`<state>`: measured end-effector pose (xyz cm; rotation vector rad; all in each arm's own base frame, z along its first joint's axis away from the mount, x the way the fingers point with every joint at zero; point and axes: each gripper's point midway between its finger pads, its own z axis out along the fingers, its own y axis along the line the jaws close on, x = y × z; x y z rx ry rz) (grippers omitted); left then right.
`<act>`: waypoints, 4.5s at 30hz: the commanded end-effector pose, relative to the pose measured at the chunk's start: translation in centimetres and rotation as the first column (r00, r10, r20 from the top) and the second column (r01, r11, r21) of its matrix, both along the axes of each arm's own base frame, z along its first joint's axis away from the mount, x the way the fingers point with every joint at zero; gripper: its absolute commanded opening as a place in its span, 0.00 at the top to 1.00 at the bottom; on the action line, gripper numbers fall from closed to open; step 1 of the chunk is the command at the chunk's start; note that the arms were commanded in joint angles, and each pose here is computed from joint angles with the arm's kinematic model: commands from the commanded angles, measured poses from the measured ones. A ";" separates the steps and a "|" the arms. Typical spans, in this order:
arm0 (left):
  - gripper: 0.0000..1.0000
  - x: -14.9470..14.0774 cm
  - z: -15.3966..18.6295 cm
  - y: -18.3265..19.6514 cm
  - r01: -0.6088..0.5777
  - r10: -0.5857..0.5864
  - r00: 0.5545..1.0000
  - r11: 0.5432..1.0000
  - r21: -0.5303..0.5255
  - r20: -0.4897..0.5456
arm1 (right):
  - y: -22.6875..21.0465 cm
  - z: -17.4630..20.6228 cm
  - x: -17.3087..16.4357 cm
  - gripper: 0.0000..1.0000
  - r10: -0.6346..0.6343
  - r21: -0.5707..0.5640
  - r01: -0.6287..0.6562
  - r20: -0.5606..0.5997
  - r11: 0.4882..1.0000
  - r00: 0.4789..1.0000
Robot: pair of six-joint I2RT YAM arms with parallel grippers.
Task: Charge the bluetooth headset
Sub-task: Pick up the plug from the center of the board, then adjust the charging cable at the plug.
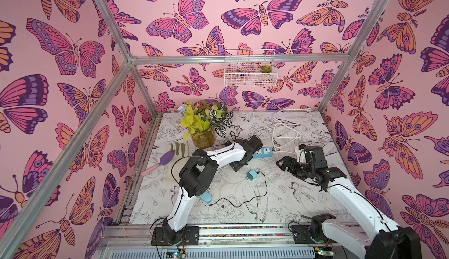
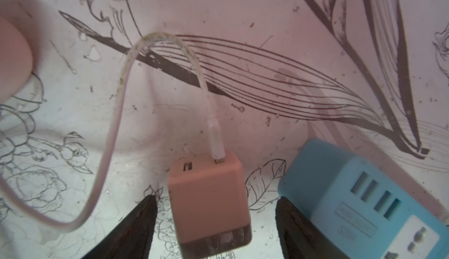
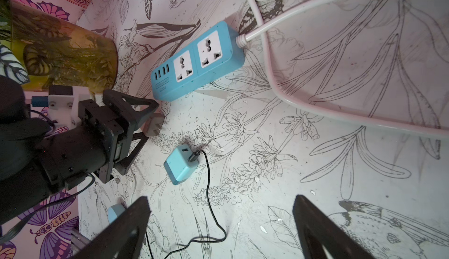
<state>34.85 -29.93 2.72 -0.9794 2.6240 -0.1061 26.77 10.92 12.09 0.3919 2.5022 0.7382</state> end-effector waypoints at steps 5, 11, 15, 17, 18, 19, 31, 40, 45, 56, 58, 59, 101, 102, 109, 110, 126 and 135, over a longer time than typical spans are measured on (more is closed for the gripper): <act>0.33 -1.0 -1.9 0.7 -0.030 0.032 0.997 0.999 0.028 -0.074 | 0.0 -0.5 -0.2 0.06 -0.002 -0.004 0.002 -0.010 1.000 1.000; 0.52 -2.0 -2.5 1.2 -0.028 0.031 0.994 0.999 0.030 -0.106 | 0.1 -0.8 -0.2 0.06 -0.004 0.000 0.004 -0.016 1.000 1.000; 0.64 -2.5 -2.0 1.3 0.011 -0.008 0.994 1.000 0.024 -0.108 | 0.1 -1.0 -0.3 0.06 -0.005 0.004 0.005 -0.024 1.000 1.000; 0.68 -2.6 -1.2 1.4 0.044 -0.042 0.995 0.999 0.023 -0.087 | 0.2 -1.0 -0.3 0.06 -0.003 0.008 0.004 -0.025 1.000 1.000; 0.70 -2.6 -0.5 1.4 0.064 -0.063 0.995 0.998 0.020 -0.074 | 0.2 -0.9 -0.3 0.06 -0.003 0.009 0.003 -0.025 1.000 1.000; 0.71 -2.7 0.2 1.4 0.087 -0.085 0.995 0.996 0.024 -0.057 | 0.2 -0.8 -0.4 0.06 -0.002 0.010 0.003 -0.024 1.000 1.000; 0.73 -4.8 5.2 1.0 0.460 -0.460 0.887 0.888 0.022 0.032 | 0.5 0.4 -0.5 0.06 0.016 0.028 -0.016 -0.010 0.999 1.000; 0.73 -6.8 9.0 1.4 0.689 -0.685 0.710 0.724 0.040 0.165 | 2.2 2.0 -0.2 0.12 0.087 0.100 -0.087 0.003 0.991 0.996; 0.74 -7.4 11.5 1.2 0.812 -0.811 0.529 0.569 0.130 0.250 | 3.3 2.6 0.1 0.16 0.128 0.154 -0.126 -0.001 0.980 0.992; 0.77 -7.5 14.1 0.8 0.872 -0.912 0.248 0.357 0.335 0.328 | 7.2 6.8 0.3 0.24 0.266 0.301 -0.276 0.074 0.913 0.961; 0.77 -7.6 14.1 0.7 0.871 -0.918 0.217 0.336 0.360 0.331 | 8.1 7.3 0.3 0.26 0.295 0.314 -0.305 0.082 0.899 0.952; 0.77 -7.7 14.2 0.7 0.869 -0.920 0.203 0.327 0.373 0.334 | 8.6 7.7 0.2 0.28 0.314 0.324 -0.325 0.088 0.888 0.945; 0.76 -11.5 18.7 -0.7 0.792 -0.891 -0.081 0.215 0.572 0.447 | 20.3 11.3 -3.0 0.56 0.647 0.379 -0.657 0.174 0.652 0.742; 0.76 -11.5 18.7 -0.8 0.792 -0.890 -0.082 0.215 0.572 0.449 | 20.3 11.2 -3.1 0.57 0.649 0.380 -0.658 0.173 0.650 0.741; 0.77 -11.8 18.7 -1.0 0.795 -0.888 -0.090 0.209 0.570 0.451 | 20.6 11.4 -3.4 0.70 0.662 0.387 -0.673 0.185 0.630 0.726; 0.76 -11.8 18.8 -1.1 0.794 -0.887 -0.092 0.209 0.571 0.453 | 20.6 11.5 -3.4 0.74 0.663 0.387 -0.676 0.190 0.627 0.724; 0.39 -11.8 18.2 2.2 0.756 -0.860 0.034 0.355 0.549 0.509 | 18.1 11.5 -0.8 0.85 0.627 0.278 -0.645 0.164 0.712 0.762; 0.49 -11.0 15.5 1.8 0.737 -0.802 0.047 0.430 0.522 0.596 | 17.6 12.2 -0.6 0.85 0.615 0.291 -0.634 0.165 0.716 0.771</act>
